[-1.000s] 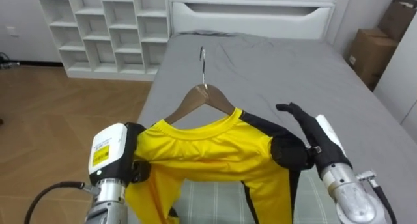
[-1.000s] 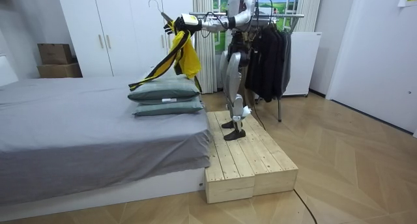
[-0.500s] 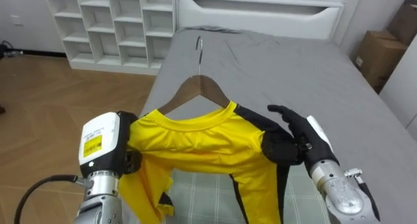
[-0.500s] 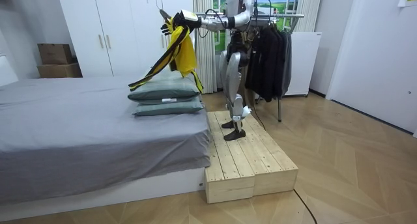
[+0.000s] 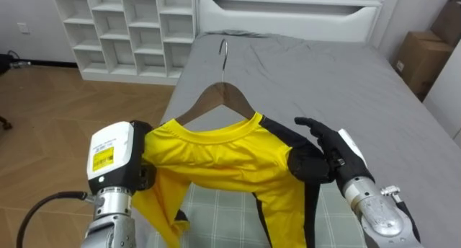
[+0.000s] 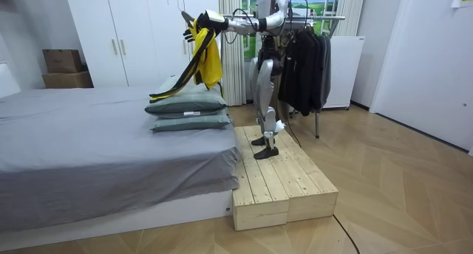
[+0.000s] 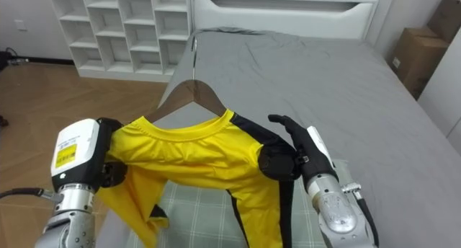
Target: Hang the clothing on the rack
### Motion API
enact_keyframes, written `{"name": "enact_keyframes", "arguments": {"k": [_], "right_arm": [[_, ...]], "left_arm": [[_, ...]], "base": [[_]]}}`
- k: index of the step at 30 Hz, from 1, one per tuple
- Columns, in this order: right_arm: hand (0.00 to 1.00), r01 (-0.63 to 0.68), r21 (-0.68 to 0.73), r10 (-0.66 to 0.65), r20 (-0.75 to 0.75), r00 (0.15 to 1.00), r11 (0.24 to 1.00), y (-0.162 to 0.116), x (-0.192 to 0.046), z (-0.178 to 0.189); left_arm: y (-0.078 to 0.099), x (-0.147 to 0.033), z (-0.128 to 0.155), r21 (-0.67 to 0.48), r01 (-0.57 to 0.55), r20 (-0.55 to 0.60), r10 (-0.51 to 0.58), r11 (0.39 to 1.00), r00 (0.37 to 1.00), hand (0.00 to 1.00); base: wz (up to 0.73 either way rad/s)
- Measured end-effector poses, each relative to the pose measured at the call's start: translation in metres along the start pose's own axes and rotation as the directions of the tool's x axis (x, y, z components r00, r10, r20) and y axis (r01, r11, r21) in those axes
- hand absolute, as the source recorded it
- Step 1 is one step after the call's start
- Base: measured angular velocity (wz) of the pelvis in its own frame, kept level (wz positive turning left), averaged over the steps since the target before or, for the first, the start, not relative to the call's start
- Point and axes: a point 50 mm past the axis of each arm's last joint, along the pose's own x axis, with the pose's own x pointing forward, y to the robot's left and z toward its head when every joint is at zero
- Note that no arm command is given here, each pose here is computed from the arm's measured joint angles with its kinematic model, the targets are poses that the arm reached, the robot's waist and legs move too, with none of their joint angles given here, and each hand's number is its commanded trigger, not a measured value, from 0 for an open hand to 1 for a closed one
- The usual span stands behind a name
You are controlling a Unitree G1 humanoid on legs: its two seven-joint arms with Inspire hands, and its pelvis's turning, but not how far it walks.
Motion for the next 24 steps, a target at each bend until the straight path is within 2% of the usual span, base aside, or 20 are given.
{"name": "enact_keyframes", "arguments": {"k": [7, 11, 14, 24], "right_arm": [[0.0, -0.135, -0.103, 0.132, -0.04, 0.99, 0.985, -0.002, 0.002, -0.004], [0.0, -0.239, -0.22, 0.237, -0.032, 0.971, 0.946, 0.004, 0.013, 0.012], [0.0, -0.292, -0.261, 0.296, -0.027, 0.955, 0.92, 0.01, 0.016, 0.02], [0.0, -0.381, -0.282, 0.376, -0.074, 0.924, 0.88, 0.01, 0.015, 0.017]], "left_arm": [[0.01, 0.003, 0.006, 0.091, -0.018, 0.065, 0.012, 0.996, 0.998, 1.0], [0.016, 0.006, 0.012, 0.17, -0.032, 0.128, 0.01, 0.985, 0.992, 1.0], [0.012, 0.004, 0.016, 0.188, -0.007, 0.151, -0.022, 0.982, 0.988, 1.0], [0.009, 0.003, 0.015, 0.256, 0.068, 0.167, -0.114, 0.964, 0.979, 1.0]], "base": [[-0.02], [-0.02], [0.0], [0.04]]}}
